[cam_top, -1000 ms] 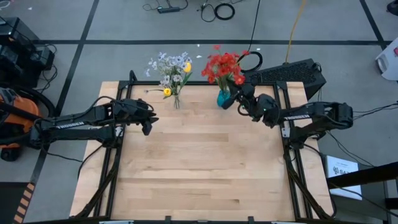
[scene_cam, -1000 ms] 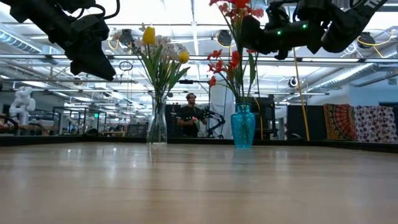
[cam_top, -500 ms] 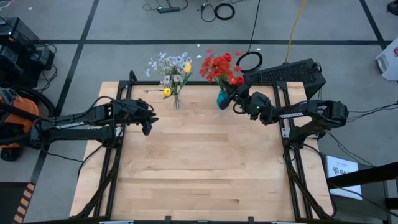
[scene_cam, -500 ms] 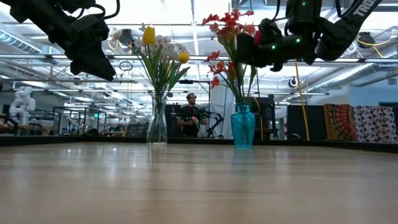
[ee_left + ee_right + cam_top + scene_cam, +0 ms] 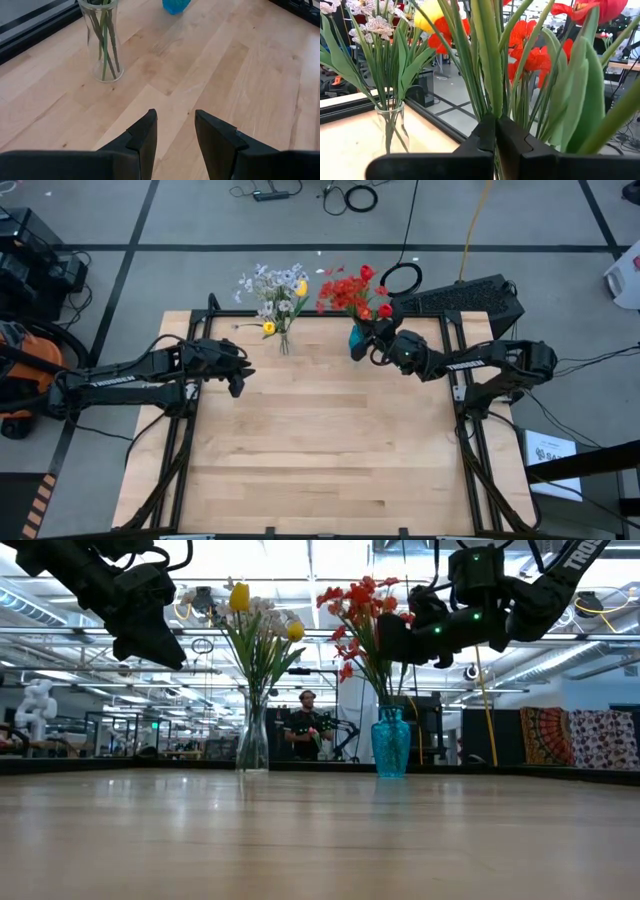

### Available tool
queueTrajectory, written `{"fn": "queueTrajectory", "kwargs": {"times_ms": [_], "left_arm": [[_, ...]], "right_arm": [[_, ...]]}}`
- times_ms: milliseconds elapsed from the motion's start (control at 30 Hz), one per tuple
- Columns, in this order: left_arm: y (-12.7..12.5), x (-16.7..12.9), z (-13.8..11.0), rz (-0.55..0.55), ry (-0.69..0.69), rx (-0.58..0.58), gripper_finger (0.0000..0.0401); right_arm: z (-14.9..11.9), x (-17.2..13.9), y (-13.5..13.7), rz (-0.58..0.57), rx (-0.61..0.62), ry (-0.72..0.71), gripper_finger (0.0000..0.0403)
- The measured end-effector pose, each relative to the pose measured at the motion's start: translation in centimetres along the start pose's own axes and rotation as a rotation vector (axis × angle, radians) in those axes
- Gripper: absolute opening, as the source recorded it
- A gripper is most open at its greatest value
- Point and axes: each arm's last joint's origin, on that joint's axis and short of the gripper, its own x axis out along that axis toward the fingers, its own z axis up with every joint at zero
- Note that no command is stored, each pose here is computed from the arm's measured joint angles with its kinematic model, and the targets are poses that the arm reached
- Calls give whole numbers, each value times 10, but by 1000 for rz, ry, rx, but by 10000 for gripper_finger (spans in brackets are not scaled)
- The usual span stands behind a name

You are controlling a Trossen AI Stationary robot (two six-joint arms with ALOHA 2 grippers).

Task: Sort flowers into vase by color
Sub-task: Put the red flower into the blue vase, then return to Home Position

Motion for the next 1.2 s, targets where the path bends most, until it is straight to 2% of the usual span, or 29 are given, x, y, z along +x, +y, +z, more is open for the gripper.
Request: {"fn": "queueTrajectory", "kwargs": {"times_ms": [233,567,733,900,1100,1200], "left_arm": [[0,0,0,0,0,-3,138],[0,0,1,-2,-6,-3,138],[-1,0,2,-8,-23,-3,138],[-1,0,4,-14,-41,-4,138],[-1,0,4,-7,-42,12,138],[-1,0,4,1,-44,56,138]], "right_arm": [[-2,-1,0,2,21,30,10],[17,-21,-9,12,72,115,77],[26,-38,-9,51,93,163,97],[41,-57,-5,167,113,159,98],[50,-80,-2,410,117,210,86],[50,-88,0,491,106,251,75]]}}
